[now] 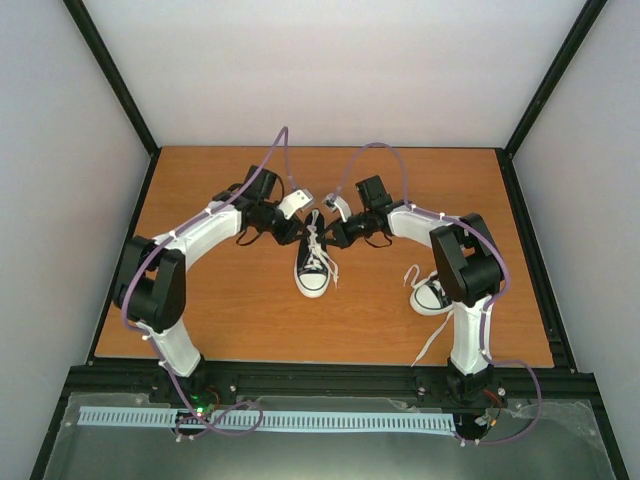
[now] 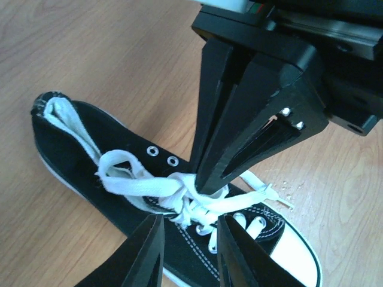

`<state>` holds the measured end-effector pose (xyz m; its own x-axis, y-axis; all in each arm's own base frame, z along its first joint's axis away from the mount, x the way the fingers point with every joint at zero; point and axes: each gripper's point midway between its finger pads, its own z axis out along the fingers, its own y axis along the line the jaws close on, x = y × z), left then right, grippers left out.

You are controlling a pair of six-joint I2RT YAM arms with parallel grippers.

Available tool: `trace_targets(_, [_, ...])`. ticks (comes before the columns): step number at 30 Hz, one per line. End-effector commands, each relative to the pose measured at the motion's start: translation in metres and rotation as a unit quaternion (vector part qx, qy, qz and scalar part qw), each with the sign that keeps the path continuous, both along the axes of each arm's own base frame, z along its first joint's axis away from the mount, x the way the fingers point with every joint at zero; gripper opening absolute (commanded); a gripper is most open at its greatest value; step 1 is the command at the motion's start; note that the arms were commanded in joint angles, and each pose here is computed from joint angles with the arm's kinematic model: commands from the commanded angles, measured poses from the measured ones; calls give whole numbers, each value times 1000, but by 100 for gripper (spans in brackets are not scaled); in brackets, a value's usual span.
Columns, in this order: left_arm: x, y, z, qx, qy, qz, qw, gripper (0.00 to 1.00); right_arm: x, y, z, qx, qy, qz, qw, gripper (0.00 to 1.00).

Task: Tie the shoes
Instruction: Cross the shoelace with the shoelace.

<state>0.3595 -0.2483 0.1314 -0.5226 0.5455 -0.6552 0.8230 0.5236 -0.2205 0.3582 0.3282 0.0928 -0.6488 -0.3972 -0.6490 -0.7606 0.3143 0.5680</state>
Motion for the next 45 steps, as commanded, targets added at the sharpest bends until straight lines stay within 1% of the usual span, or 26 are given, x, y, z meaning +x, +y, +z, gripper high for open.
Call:
trace_targets(1, [0,-12,2,-10,-4,4,1000,27,-1,4,19,15,-21,1,1000,3])
trace_targets(7, [3,-17,-5,-12,7,1,1000,22,-2,6,20,16,-23,4,1000,3])
trace_targets(17, [0,-20,-17,-1,15,-9,1000,28,-3,7,26,20,-27,10,999,3])
trace_targets(21, [0,-25,-17,-7,18,-13,1000,26,-5,7,26,21,-25,17,999,3])
trace_targets(23, [0,-27,-20,-4,19,-15,1000,20,-6,7,26,20,-25,19,999,3])
trace_targets(26, [-1,-28,-22,-5,24,-19,1000,8,-6,7,27,22,-26,21,999,3])
trace_targets(27, [-1,-28,-22,-6,25,-20,999,5,-7,7,28,23,-27,22,999,3])
trace_targets(29, [-2,-28,-22,-6,27,-20,999,2,-6,7,29,24,-29,22,999,3])
trace_targets(35, [-3,-27,-19,-5,27,-20,999,1,-3,7,30,20,-33,17,999,3])
trace_targets(40, [0,-18,-18,14,0,-9,1000,1,0,4,28,11,-35,9,999,5])
trace_targets(45, [-3,-12,-24,28,-3,-5,1000,1,2,2,25,4,-33,2,999,5])
